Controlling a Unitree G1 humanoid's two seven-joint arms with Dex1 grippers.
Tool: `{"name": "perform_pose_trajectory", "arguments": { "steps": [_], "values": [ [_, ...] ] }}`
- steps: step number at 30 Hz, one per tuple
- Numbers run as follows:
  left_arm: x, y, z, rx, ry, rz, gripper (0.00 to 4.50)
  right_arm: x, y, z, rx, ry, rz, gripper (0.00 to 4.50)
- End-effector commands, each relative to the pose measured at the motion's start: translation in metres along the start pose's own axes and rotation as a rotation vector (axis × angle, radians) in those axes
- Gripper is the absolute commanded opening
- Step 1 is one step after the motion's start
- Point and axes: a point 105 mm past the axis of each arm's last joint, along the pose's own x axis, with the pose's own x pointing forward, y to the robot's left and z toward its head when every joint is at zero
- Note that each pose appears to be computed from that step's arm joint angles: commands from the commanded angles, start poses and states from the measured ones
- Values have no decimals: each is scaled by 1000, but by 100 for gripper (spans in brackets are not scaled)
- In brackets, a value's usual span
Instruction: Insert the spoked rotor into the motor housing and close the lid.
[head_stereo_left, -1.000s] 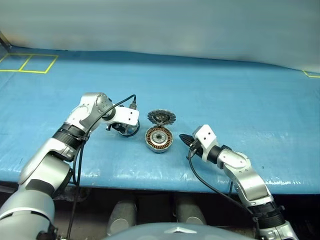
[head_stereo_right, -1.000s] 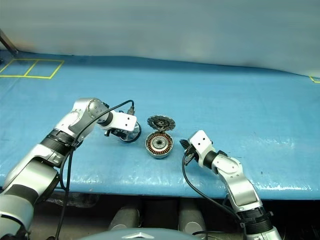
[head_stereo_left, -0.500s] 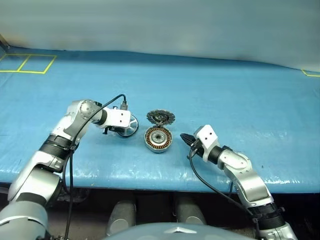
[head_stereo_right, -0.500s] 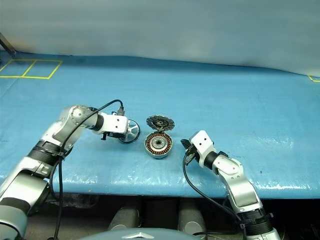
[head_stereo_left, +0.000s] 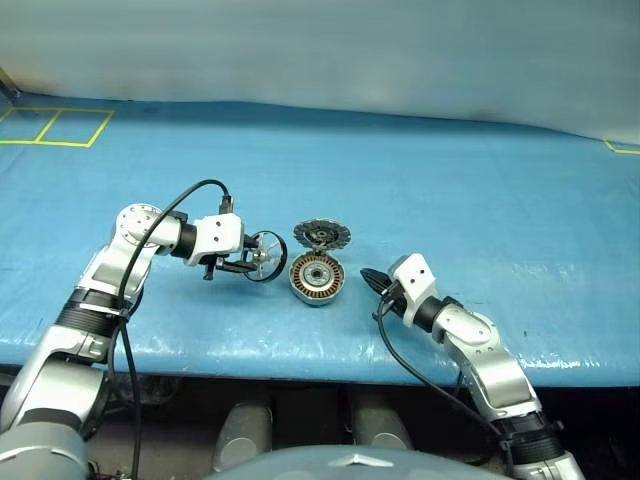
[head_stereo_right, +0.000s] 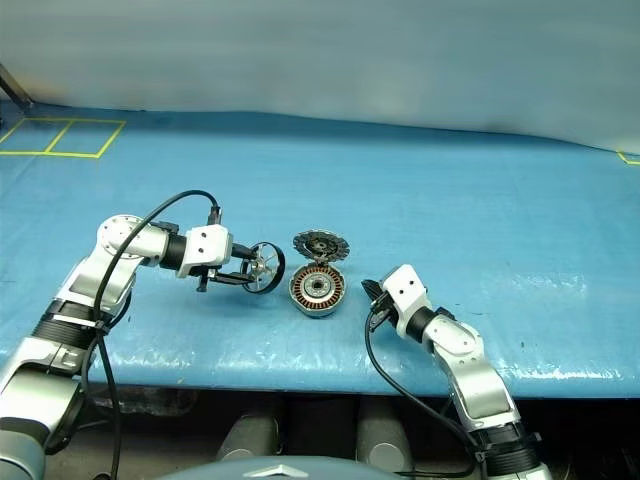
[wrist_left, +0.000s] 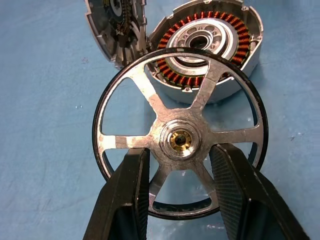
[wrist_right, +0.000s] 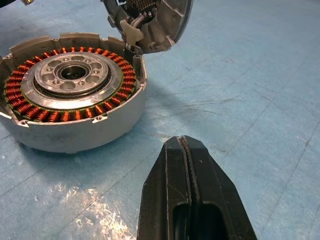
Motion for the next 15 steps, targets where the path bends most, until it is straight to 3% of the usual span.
{"name": "perform_pose_trajectory", "arguments": {
  "steps": [1,15],
  "values": [
    [-5,5,20,38,-51,7,172,-3,-3,9,-19,-44,-23,0],
    [27,13,45,65,-86,-107,172,-11,14,6,29,-73,75,0]
  ]
}}
